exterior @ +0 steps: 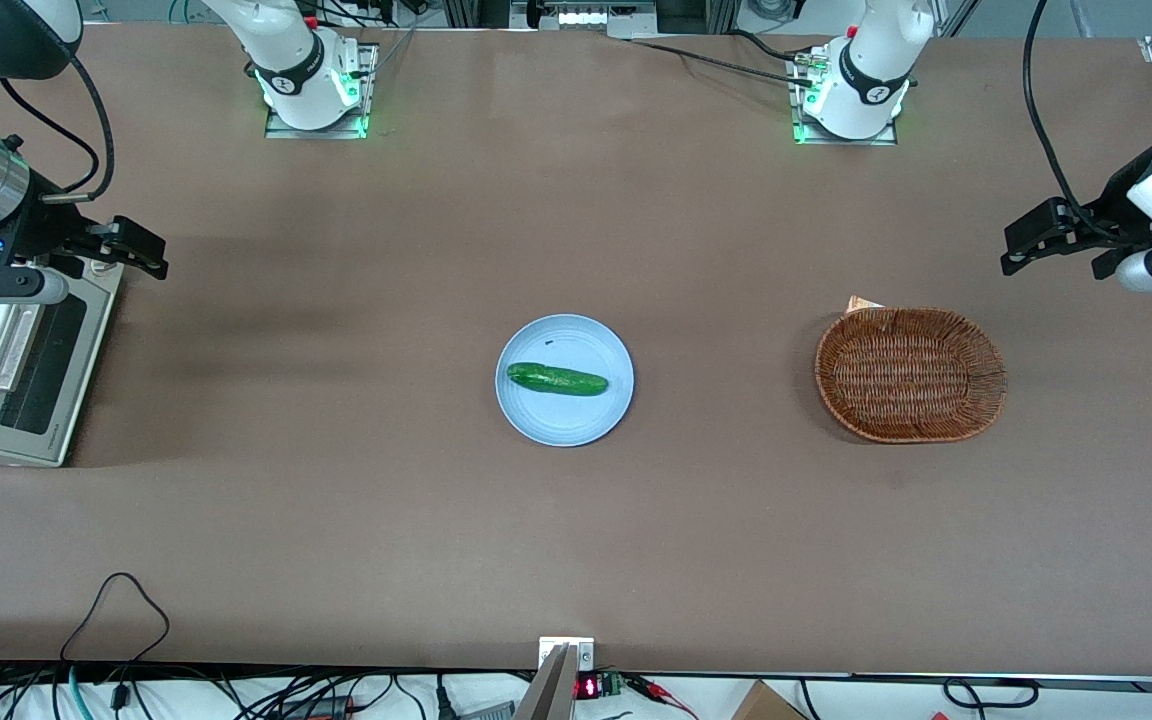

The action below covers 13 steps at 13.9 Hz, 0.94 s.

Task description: Open oven door with right arm only

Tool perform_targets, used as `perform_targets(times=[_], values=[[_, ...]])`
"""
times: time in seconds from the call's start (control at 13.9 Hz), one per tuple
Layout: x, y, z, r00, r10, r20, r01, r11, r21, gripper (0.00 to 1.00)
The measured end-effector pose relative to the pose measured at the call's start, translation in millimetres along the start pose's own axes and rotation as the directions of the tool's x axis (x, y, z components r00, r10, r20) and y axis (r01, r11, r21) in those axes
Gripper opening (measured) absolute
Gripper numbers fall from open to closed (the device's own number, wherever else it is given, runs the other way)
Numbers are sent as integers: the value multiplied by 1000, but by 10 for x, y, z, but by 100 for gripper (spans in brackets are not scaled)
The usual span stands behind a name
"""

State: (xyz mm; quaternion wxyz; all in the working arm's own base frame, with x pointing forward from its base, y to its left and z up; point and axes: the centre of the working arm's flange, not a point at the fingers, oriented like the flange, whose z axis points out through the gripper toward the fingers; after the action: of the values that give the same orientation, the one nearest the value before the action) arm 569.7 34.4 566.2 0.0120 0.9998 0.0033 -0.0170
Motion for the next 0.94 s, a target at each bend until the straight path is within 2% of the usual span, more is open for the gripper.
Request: perform_targets(times=[0.72, 0.79, 0.94], values=[[2, -20, 8, 1000, 8, 2, -8, 1000, 0, 100], [2, -20, 8, 1000, 14, 2, -14, 1000, 0, 96], [2, -17, 9, 1000, 18, 2, -18, 1000, 0, 72]])
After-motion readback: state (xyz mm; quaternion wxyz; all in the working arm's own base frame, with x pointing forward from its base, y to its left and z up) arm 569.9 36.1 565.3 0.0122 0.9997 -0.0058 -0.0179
